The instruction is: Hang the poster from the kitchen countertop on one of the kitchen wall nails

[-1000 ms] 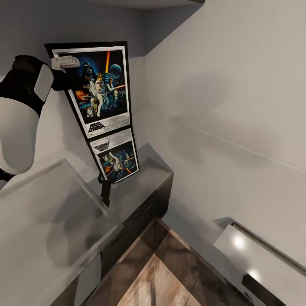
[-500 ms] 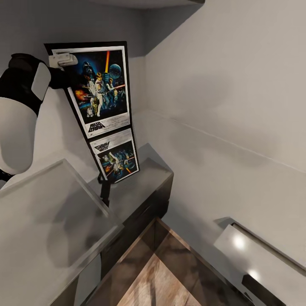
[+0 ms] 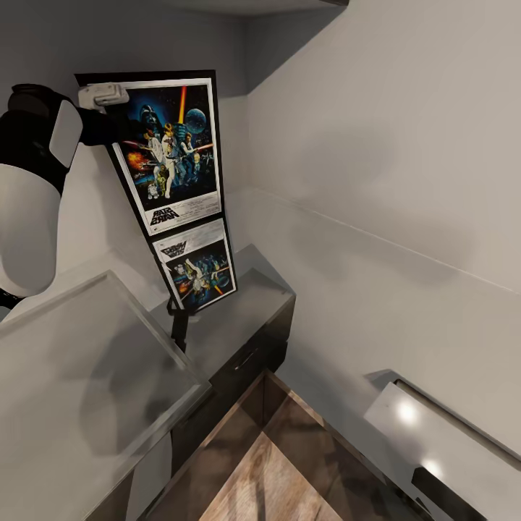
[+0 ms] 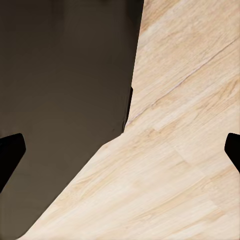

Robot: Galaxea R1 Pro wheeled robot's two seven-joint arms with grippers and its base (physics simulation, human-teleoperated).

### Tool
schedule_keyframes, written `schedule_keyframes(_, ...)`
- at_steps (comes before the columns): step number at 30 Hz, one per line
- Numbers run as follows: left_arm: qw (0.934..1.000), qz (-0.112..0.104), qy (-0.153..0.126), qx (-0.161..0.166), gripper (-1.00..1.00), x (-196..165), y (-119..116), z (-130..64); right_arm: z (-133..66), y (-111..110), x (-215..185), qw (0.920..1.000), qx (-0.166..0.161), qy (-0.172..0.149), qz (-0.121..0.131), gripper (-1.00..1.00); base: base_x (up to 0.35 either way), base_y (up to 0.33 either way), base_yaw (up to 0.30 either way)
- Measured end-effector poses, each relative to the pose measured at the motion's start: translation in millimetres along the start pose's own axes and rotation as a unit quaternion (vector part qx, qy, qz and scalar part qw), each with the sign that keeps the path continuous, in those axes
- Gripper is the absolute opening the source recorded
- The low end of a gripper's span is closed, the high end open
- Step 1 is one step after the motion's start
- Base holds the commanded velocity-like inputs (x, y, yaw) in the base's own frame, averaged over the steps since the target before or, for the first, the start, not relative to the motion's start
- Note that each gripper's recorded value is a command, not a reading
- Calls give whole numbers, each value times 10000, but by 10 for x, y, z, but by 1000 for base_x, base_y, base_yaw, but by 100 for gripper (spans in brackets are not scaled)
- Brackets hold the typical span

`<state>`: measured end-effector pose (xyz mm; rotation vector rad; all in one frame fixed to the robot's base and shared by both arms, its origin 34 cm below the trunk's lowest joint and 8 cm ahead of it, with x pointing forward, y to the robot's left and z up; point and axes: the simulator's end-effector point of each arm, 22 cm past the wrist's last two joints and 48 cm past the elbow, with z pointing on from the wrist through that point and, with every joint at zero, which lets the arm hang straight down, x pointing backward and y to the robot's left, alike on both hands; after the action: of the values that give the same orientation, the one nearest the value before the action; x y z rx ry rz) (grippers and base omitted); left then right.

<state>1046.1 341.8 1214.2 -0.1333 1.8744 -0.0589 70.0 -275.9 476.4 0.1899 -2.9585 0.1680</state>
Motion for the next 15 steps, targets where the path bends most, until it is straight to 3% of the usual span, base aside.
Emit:
schedule_keyframes(7,10000,-8,0,-2,100,-1,11,-1,0,0,0,10000,0,0,0,100,0,0,0)
schedule_keyframes(8,10000,-8,2,-1,-100,1,11,0,0,0,0,10000,0,0,0,100,0,0,0)
schedule_keyframes(15,10000,-62,29,56,-100,16,-21,3,0,0,0,10000,0,0,0,100,0,0,0)
